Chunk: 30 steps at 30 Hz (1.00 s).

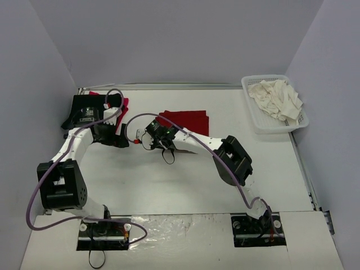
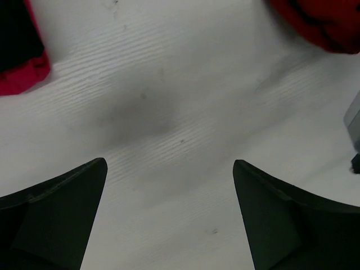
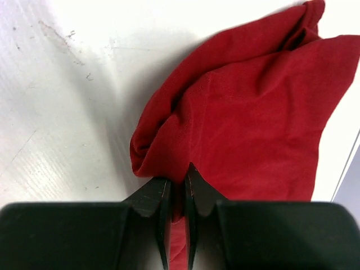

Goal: Fold and stack the t-shirts
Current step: Put the neatly folded tshirt into the corner of the board with the left arm

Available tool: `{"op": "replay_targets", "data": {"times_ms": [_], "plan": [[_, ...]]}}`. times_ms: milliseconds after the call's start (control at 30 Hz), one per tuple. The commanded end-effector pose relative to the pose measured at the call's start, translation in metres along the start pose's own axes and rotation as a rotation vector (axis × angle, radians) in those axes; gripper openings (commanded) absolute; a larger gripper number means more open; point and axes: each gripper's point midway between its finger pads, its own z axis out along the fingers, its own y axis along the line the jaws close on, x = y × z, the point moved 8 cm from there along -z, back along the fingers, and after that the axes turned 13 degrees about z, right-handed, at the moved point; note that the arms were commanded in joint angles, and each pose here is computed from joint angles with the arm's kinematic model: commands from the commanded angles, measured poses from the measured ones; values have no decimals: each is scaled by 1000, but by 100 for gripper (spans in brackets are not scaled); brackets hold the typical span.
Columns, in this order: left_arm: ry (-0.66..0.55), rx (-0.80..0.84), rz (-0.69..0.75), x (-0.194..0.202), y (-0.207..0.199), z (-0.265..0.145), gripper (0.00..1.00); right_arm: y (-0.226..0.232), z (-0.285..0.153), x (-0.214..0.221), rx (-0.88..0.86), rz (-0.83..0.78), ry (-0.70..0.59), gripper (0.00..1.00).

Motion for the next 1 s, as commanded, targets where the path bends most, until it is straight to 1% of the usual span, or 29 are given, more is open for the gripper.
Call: {"op": "replay_targets", "data": {"times_ms": [0,33,100,133,200,233,300,367,400,533,667,700,767,800,967], "plan": [[-141,156,-174,-29,-12,7,94,-9,-22,-11,12,34,-37,0],[-205,211,-259,-41,-16,11,94,-8,-23,-11,6,34,-37,0],[-235,288,-380,-51,-18,26,94,-6,-23,-10,2,38,-38,0],[-222,333,-427,-51,-19,37,94,-4,-22,-9,-2,35,-34,0],[-230,362,-495,-58,-18,50,94,-4,-21,-8,-3,36,-31,0],[-207,373,-542,-55,-15,62,94,-3,-21,-8,-3,36,-31,0],[-210,425,-623,-54,-15,76,94,-3,-21,-8,-3,40,-29,0],[-180,456,-674,-47,-16,92,94,-5,-22,-10,-2,49,-36,0],[-172,475,-690,-47,-19,96,94,-5,-23,-11,-6,58,-43,0],[-201,508,-738,-53,-19,115,94,-7,-29,-17,-11,72,-66,0],[-266,523,-781,-70,-15,128,94,-9,-37,-23,-22,84,-82,0],[-307,587,-776,-84,-26,130,94,-9,-38,-24,-24,83,-85,0],[-316,642,-810,-86,-34,142,94,-12,-43,-25,-13,86,-90,0],[-343,675,-816,-92,-36,143,94,-12,-44,-24,-9,83,-88,0],[-277,667,-844,-79,-49,167,94,-18,-56,-26,15,86,-106,0]]}}
